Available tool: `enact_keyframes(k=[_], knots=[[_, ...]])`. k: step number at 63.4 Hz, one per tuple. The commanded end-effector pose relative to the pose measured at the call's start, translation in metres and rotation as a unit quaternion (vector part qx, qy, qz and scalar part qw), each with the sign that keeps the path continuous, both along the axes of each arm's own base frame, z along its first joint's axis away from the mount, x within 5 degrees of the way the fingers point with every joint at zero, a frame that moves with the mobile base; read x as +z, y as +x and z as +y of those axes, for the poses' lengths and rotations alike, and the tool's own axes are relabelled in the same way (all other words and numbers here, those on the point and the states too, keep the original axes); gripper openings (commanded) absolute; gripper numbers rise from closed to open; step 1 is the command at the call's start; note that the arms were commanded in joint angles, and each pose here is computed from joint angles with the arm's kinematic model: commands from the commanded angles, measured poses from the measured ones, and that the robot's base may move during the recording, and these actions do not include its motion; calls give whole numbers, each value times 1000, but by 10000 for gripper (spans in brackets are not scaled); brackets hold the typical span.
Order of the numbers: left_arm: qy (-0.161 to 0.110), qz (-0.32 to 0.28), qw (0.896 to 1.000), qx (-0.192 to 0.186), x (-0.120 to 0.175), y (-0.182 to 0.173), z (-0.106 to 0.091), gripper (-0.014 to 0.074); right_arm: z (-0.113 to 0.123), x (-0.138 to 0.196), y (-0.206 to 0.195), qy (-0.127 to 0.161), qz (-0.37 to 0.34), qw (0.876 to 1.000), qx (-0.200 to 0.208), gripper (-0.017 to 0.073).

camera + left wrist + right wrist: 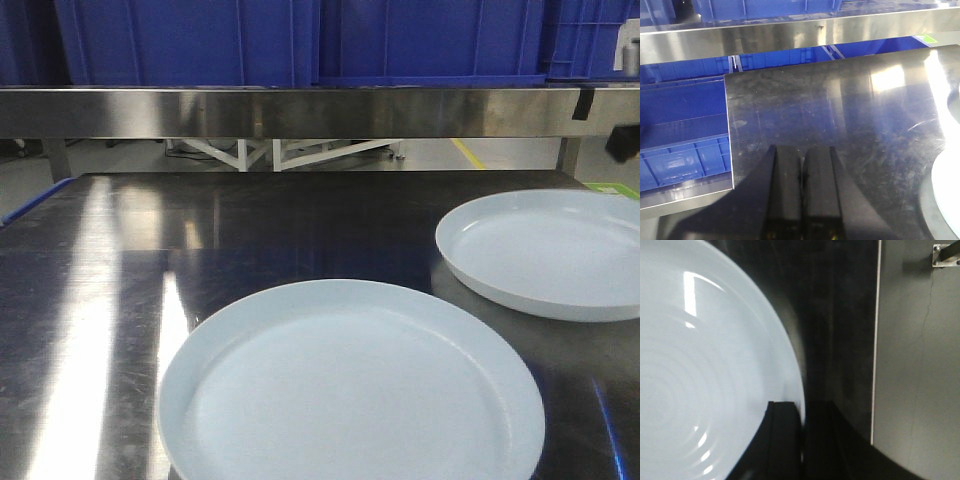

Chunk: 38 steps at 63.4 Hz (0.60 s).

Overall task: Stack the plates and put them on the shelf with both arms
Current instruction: 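Lift the white plate with the right gripper over the center plate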

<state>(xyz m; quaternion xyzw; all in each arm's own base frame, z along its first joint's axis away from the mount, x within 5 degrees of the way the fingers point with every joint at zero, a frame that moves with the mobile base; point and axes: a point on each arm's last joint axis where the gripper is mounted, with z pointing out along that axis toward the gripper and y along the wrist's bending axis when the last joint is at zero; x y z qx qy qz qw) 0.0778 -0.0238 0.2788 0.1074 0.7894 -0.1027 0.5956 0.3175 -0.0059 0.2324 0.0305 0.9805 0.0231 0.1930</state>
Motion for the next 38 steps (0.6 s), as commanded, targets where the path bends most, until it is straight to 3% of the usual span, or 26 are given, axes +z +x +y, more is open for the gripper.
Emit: enact_keyframes(k=[1,9,20,29,34,38], knots=[[-19,-44,999,-8,16,1,-2,84,-1,40,-9,-14,-73,997,8,56],[-19,-44,999,-8,16,1,-2,84,2,68,-26,-11,-108,994,11,56],[-19,-44,999,-8,16,1,-2,84,24,106,-58,22,-152,987,39,56],[-19,-44,999,-8,16,1,-2,84,58,123,-81,82,-167,977,106,56],[-19,-44,999,-8,16,1,-2,84,79,123,-92,123,-141,970,155,56],[-19,-44,999,-8,16,1,-2,84,95,118,-97,137,-115,965,194,56]])
